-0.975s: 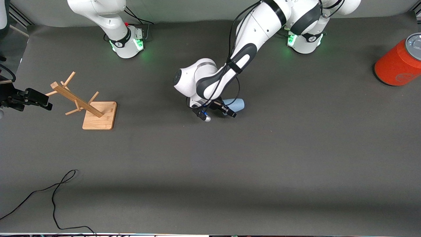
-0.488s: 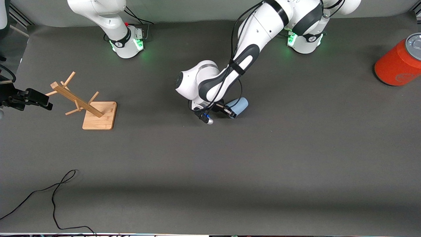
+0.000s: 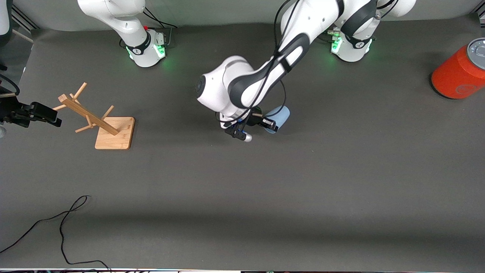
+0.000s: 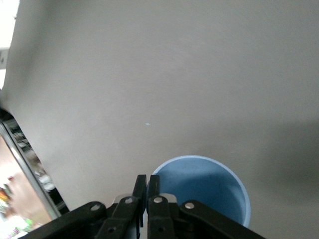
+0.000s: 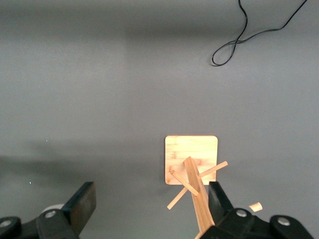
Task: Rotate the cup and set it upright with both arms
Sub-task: 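Lift and rotate the cup upright with the left gripper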
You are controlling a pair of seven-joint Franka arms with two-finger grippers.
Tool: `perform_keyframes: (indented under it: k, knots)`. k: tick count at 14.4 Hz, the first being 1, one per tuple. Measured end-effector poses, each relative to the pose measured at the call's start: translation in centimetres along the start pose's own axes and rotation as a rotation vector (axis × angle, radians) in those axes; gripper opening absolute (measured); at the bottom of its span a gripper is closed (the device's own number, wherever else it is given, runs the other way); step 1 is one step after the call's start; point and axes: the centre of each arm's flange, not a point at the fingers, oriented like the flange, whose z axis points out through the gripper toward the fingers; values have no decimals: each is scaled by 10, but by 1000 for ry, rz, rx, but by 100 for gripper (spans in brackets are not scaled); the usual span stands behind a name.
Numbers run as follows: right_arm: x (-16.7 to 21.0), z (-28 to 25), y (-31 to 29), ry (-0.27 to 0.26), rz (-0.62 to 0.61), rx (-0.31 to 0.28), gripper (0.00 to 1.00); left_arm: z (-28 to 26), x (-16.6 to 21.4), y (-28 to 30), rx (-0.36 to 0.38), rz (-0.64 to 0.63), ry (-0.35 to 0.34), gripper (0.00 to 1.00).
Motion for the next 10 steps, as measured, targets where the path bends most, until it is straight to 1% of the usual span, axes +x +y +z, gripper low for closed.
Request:
perform_keyframes:
  k: [1, 3, 4, 5, 7, 9, 10]
  knots:
    - [0, 0, 0, 0, 0, 0, 100, -18, 0, -27, -51, -72, 6, 5]
    - [0, 1, 0, -1, 0, 0, 100, -53, -4, -98, -194, -240, 14, 5]
    - [0, 1, 0, -2, 0, 0, 100, -71, -11, -138, -262, -315, 23, 5]
    - [0, 1, 0, -2, 0, 0, 100, -88, -21, -177, -313, -377, 40, 5]
    - [0, 1, 0, -2, 0, 0, 100, -117, -47, -242, -391, -482, 73, 5]
    - [0, 1, 0, -2, -1, 0, 100, -132, -66, -272, -461, -584, 86, 5]
    - [0, 1, 0, -2, -1, 0, 100, -136, -72, -275, -481, -627, 99, 5]
